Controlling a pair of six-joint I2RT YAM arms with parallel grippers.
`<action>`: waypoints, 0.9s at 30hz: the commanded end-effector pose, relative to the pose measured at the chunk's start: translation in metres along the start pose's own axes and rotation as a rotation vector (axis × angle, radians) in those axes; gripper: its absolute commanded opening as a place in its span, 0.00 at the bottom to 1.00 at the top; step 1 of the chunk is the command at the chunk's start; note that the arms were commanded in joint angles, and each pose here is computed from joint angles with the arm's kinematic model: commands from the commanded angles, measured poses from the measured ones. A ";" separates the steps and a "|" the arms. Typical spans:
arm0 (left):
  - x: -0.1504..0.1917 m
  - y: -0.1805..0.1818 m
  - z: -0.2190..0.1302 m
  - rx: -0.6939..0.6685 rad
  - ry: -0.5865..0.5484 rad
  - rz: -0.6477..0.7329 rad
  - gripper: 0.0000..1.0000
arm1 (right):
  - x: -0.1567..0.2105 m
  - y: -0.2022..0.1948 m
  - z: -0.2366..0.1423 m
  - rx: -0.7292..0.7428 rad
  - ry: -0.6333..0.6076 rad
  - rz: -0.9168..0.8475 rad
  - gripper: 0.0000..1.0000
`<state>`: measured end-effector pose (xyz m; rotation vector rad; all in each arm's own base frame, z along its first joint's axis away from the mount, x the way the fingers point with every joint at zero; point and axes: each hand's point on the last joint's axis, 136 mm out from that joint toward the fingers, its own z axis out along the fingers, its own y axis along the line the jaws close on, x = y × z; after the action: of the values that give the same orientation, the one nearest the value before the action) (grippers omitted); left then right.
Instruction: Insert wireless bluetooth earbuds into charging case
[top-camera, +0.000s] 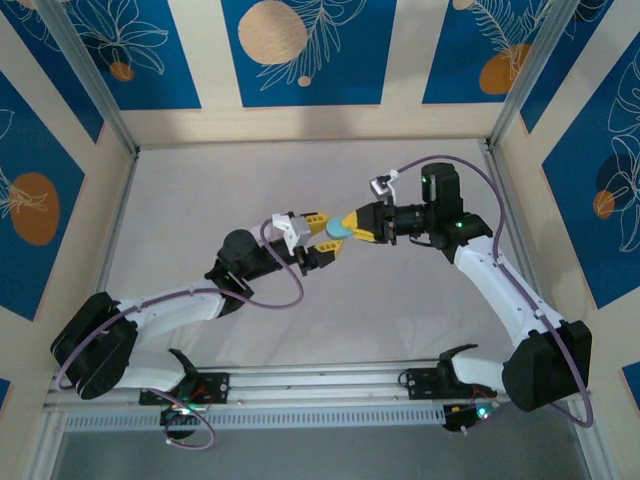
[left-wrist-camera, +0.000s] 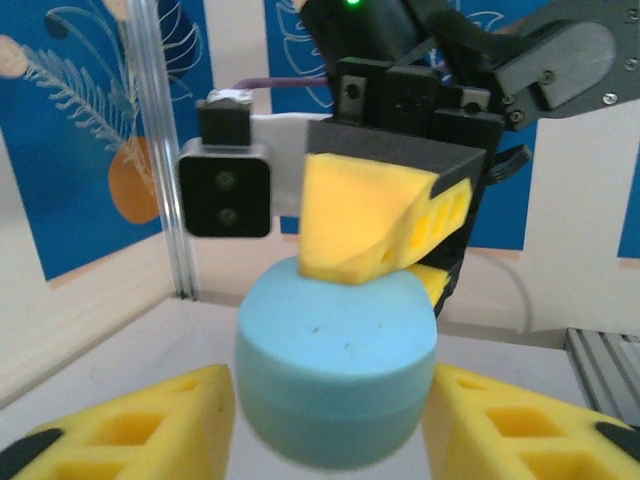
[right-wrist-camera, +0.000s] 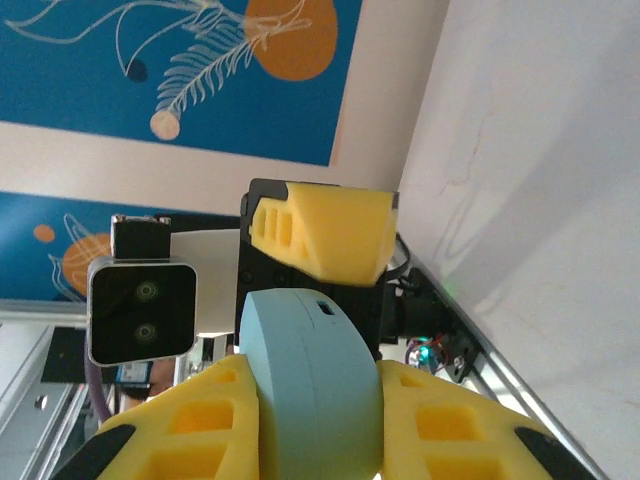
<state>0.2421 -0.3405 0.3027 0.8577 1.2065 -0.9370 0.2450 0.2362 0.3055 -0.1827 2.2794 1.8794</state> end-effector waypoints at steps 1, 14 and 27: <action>-0.013 0.003 -0.002 -0.033 -0.014 0.026 0.59 | -0.008 -0.003 -0.011 0.026 -0.081 -0.009 0.13; 0.012 0.065 -0.051 -0.473 0.232 -0.004 0.82 | -0.034 -0.146 -0.014 0.336 -0.245 0.227 0.14; 0.030 0.091 -0.096 -0.692 0.331 -0.040 0.91 | -0.044 -0.225 0.063 0.415 -0.042 0.334 0.18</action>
<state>0.2903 -0.2378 0.2640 0.4907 1.6655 -0.4064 0.3261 0.2404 0.0814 0.3679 2.7620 1.4480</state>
